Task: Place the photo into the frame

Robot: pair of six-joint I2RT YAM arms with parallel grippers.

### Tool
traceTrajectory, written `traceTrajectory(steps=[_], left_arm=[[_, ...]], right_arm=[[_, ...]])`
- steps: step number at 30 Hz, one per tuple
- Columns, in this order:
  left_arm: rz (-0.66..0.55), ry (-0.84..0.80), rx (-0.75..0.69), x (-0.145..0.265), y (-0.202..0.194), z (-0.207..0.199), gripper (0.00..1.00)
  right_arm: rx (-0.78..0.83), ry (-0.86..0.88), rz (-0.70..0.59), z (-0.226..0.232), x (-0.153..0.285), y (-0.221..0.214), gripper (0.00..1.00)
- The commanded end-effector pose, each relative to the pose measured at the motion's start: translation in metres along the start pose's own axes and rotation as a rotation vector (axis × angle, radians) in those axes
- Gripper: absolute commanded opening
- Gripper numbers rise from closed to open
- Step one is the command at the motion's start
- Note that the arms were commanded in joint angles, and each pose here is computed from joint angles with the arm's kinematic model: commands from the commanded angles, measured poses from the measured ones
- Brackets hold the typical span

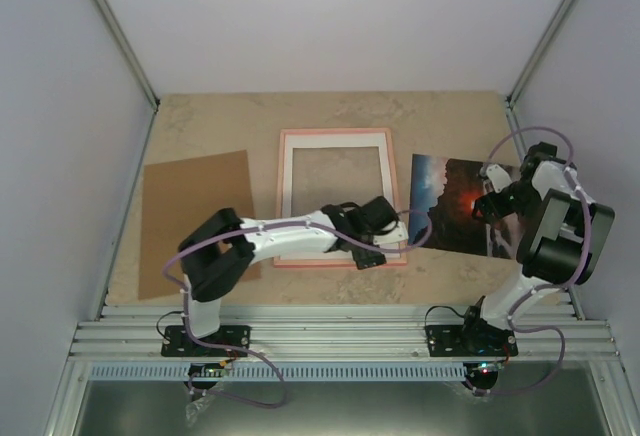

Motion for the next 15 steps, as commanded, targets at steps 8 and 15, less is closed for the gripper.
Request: traceTrajectory(steps=[8, 15], left_arm=[[0.032, 0.203, -0.155, -0.035, 0.033, -0.035, 0.99], [0.101, 0.287, -0.055, -0.028, -0.006, -0.003, 1.00]], right_arm=[[-0.071, 0.071, 0.086, 0.001, -0.057, -0.013, 0.80], [-0.024, 0.142, 0.156, 0.031, -0.079, -0.022, 0.77]])
Point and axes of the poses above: each gripper's point midway between its finger pads, its own x axis back along the fingers, its own z axis along the line the jaws close on, y = z × x, the point moved 10 cm from there along x, back along the fingers, and after that the axes turned 12 degrees about -x, right-handed, at the moved point
